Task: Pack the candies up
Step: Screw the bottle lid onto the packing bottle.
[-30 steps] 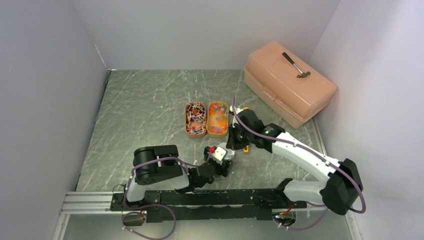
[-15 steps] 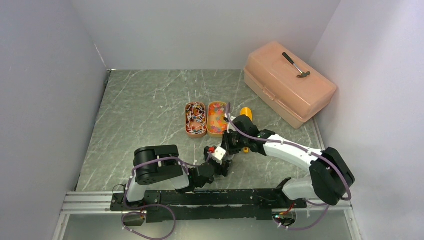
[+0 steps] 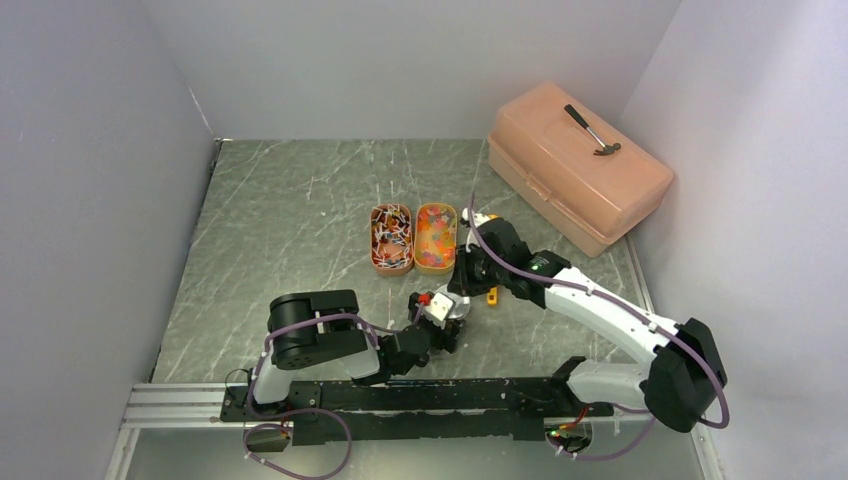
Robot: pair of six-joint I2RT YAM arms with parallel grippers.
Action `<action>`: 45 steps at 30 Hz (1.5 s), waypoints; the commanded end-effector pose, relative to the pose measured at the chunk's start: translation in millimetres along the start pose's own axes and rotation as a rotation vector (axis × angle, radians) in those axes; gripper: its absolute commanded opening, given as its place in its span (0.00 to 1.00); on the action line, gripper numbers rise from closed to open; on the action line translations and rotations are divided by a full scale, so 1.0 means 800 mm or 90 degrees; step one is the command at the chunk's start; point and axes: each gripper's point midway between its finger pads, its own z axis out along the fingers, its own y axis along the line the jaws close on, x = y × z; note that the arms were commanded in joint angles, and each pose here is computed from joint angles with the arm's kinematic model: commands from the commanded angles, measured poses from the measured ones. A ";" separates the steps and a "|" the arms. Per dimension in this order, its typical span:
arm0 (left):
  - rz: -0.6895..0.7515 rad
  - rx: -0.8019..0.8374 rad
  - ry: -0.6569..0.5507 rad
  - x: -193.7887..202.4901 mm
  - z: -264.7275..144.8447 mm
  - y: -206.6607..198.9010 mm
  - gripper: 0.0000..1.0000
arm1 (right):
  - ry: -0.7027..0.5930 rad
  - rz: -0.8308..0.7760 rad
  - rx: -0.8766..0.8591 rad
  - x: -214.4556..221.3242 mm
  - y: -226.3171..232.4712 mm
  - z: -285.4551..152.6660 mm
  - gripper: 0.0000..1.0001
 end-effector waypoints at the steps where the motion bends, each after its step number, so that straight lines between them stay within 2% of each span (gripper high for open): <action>1: 0.089 -0.027 0.209 0.122 -0.040 0.044 0.70 | -0.034 -0.010 0.059 -0.020 -0.027 -0.011 0.25; 6: 0.090 -0.025 0.209 0.122 -0.039 0.043 0.70 | -0.015 0.009 0.069 -0.013 -0.050 0.004 0.34; 16: 0.092 -0.027 0.215 0.124 -0.040 0.044 0.70 | 0.029 0.030 0.046 0.003 -0.063 0.036 0.38; 23: 0.093 -0.029 0.220 0.126 -0.040 0.044 0.70 | 0.066 0.042 0.049 0.032 -0.073 0.043 0.29; 27: 0.094 -0.029 0.221 0.127 -0.039 0.044 0.70 | 0.074 0.053 0.073 0.051 -0.086 0.038 0.28; 34: 0.094 -0.033 0.223 0.129 -0.039 0.045 0.70 | 0.086 0.078 0.076 0.079 -0.089 0.026 0.15; 45: 0.094 -0.041 0.223 0.129 -0.038 0.047 0.69 | 0.105 0.124 0.050 0.125 -0.065 -0.003 0.08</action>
